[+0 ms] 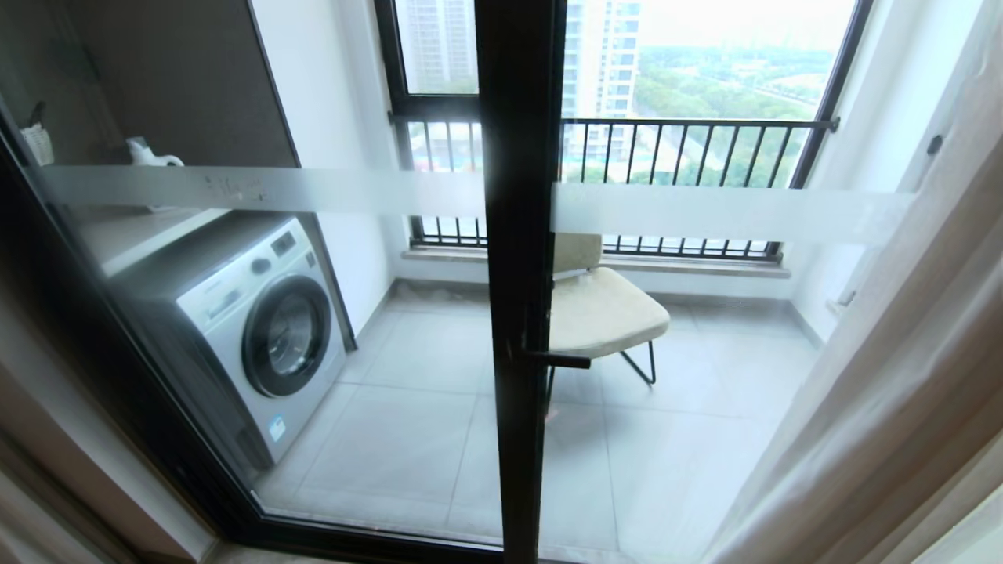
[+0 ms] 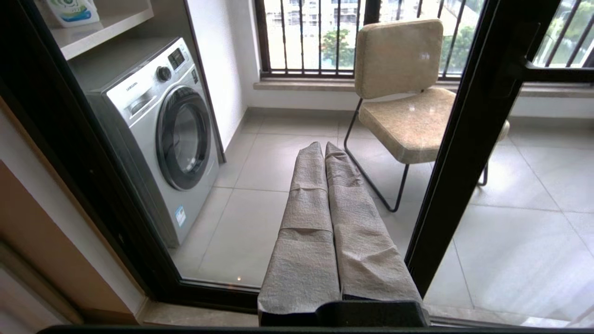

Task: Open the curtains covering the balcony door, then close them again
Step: Pull the inner curtains open on both sides

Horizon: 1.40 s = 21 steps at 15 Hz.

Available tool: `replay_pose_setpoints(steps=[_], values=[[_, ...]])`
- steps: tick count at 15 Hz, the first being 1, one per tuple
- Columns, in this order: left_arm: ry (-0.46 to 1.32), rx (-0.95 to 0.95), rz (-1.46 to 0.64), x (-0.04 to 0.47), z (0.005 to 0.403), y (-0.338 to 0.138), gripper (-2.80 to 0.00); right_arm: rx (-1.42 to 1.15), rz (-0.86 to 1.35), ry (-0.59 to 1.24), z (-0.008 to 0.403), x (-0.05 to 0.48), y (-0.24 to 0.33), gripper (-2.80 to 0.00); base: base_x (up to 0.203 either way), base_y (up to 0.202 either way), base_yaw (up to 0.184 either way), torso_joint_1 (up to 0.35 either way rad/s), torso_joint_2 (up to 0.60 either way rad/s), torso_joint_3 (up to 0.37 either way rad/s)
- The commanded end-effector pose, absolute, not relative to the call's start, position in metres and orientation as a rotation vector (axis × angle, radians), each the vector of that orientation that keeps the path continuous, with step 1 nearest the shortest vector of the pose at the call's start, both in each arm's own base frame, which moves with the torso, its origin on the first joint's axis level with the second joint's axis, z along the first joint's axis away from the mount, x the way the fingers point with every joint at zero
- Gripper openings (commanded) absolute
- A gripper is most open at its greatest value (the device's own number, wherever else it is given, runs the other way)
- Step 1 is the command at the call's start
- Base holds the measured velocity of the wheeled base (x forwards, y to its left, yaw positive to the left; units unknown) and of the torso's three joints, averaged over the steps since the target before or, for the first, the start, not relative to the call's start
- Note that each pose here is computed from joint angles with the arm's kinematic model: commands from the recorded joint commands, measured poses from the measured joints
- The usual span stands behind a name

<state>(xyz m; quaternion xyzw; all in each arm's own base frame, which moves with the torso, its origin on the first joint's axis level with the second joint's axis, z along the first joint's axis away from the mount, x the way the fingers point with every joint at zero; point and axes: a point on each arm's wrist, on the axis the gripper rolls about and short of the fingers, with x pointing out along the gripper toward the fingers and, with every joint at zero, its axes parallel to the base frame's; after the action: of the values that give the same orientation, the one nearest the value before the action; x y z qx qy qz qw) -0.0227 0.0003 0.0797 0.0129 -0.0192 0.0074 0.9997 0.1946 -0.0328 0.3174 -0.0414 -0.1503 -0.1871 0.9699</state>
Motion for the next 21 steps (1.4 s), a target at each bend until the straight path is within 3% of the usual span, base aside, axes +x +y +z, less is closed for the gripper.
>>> replay_pose_setpoints(steps=[1,21], values=[[-0.040,0.026,0.016,-0.023,0.080,0.000,-2.80,-0.086,-0.396,-0.310,0.318,0.192,-0.036,-2.80,0.000,-0.196,-0.008,0.001,0.01,0.002],[-0.040,0.026,0.016,-0.023,0.080,0.000,-2.80,-0.092,-0.445,-0.318,0.319,0.181,-0.044,-2.80,0.000,-0.190,0.000,0.002,0.00,0.003]])
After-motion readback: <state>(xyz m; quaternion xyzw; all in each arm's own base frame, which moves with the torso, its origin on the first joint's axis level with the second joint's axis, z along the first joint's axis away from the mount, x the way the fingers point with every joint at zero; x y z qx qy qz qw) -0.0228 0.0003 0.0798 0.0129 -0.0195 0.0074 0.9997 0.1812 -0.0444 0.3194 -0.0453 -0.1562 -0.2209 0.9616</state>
